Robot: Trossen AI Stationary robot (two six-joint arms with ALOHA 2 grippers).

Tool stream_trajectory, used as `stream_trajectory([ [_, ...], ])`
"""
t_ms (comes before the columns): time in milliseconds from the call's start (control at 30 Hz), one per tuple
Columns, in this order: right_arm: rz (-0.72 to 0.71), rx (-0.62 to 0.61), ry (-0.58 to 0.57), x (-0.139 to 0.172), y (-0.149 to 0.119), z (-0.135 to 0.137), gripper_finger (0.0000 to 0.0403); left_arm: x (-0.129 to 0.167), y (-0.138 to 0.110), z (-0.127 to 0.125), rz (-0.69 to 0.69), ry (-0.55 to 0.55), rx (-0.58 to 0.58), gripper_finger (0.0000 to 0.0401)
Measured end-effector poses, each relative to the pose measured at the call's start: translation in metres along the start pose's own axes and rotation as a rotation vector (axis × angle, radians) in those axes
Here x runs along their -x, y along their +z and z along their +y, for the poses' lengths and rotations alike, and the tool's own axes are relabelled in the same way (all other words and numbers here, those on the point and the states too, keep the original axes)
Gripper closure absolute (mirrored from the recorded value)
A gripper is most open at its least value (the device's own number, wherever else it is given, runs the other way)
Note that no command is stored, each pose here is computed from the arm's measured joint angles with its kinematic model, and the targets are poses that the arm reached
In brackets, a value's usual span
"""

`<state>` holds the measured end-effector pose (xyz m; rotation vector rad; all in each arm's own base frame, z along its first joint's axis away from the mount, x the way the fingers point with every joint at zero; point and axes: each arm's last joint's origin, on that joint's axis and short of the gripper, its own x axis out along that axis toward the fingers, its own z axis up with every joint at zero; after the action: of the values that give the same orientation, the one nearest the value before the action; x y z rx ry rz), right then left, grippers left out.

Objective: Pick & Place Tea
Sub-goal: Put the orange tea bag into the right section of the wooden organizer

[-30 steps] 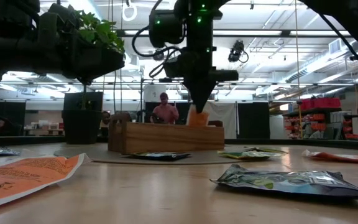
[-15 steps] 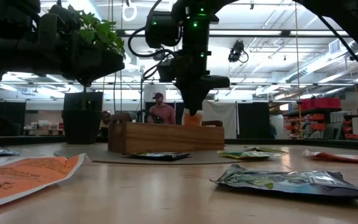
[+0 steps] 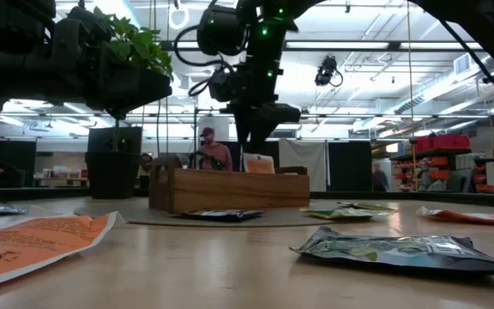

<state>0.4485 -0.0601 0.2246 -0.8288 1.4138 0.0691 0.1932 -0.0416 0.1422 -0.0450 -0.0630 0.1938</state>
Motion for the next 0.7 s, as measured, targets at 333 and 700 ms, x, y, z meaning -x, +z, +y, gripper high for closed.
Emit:
stream_trajectory([
  [333, -0.161, -0.218, 0.174, 0.059, -0.007, 0.012, 0.0210, 0.000, 0.000, 0.000, -0.001, 0.000, 0.002, 0.0238],
  [700, -0.107, -0.325, 0.379, 0.090, -0.010, 0.056, 0.0218, 0.000, 0.000, 0.000, 0.000, 0.000, 0.007, 0.0238],
])
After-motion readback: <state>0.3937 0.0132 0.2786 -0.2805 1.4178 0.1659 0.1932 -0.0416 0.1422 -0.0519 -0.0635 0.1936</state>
